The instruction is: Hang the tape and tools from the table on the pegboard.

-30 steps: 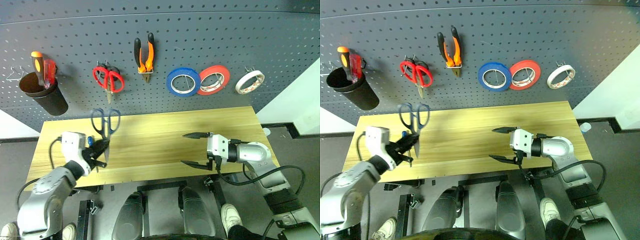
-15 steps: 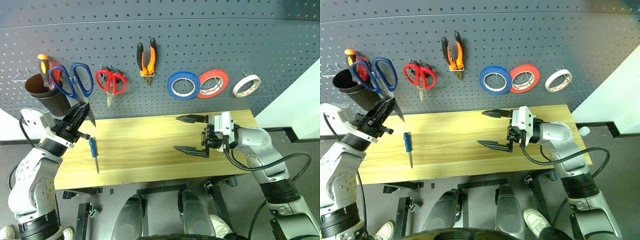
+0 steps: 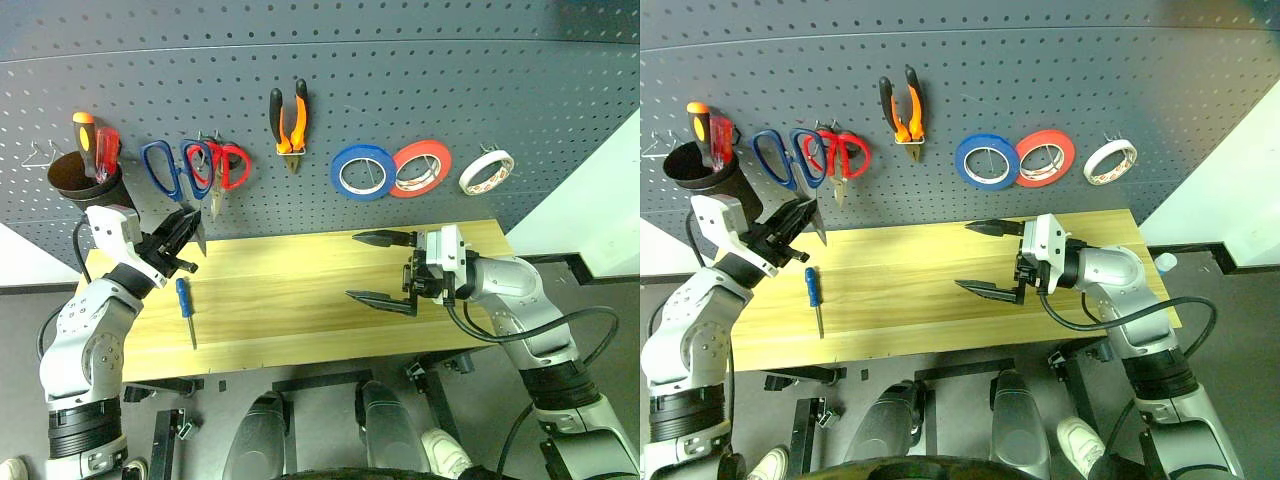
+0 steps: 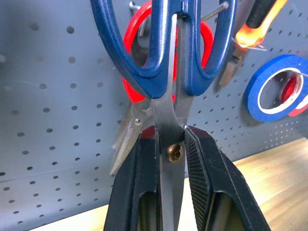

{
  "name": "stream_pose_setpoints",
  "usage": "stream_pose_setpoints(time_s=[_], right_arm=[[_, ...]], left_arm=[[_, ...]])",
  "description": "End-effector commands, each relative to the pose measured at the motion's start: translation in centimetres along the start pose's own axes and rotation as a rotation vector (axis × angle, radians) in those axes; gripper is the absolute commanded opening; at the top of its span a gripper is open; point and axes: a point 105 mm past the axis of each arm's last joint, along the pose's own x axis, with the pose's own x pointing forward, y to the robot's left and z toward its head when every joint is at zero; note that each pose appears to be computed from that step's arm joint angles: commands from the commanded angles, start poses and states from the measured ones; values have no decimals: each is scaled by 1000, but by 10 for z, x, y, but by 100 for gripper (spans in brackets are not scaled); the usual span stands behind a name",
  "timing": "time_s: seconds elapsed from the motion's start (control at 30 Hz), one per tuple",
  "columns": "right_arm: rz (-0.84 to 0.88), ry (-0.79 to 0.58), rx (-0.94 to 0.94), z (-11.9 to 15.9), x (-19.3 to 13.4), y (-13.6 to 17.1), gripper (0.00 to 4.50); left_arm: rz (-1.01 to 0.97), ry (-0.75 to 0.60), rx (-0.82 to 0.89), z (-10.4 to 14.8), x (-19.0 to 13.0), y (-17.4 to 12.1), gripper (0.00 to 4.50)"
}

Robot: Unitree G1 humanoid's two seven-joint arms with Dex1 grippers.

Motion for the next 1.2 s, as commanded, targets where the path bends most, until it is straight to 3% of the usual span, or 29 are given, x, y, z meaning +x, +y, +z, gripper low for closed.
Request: stream_pose_setpoints(time_s=[0.03,0.13,0.37,0.57,0.83,1.2], right_arm=[[-2,-30,-59,13,-1,1,450],[-3,-25,-59,12,-1,2,450],[3,-14,-52,9,-2,5,450],[48,11,-33,1,-2,13,450],[70,43,-23,-12,-5,18,450],[63,98,9,-23,-13,29,450]], left_arm=[[0,-12,44,9,0,1,203],[55,86,69,-5,-6,10,305],[182,425,8,-65,-45,24,305],[449,676,-130,-111,-59,50,447],[653,810,-345,-146,-44,70,447],[744,896,-394,-170,-33,87,447]])
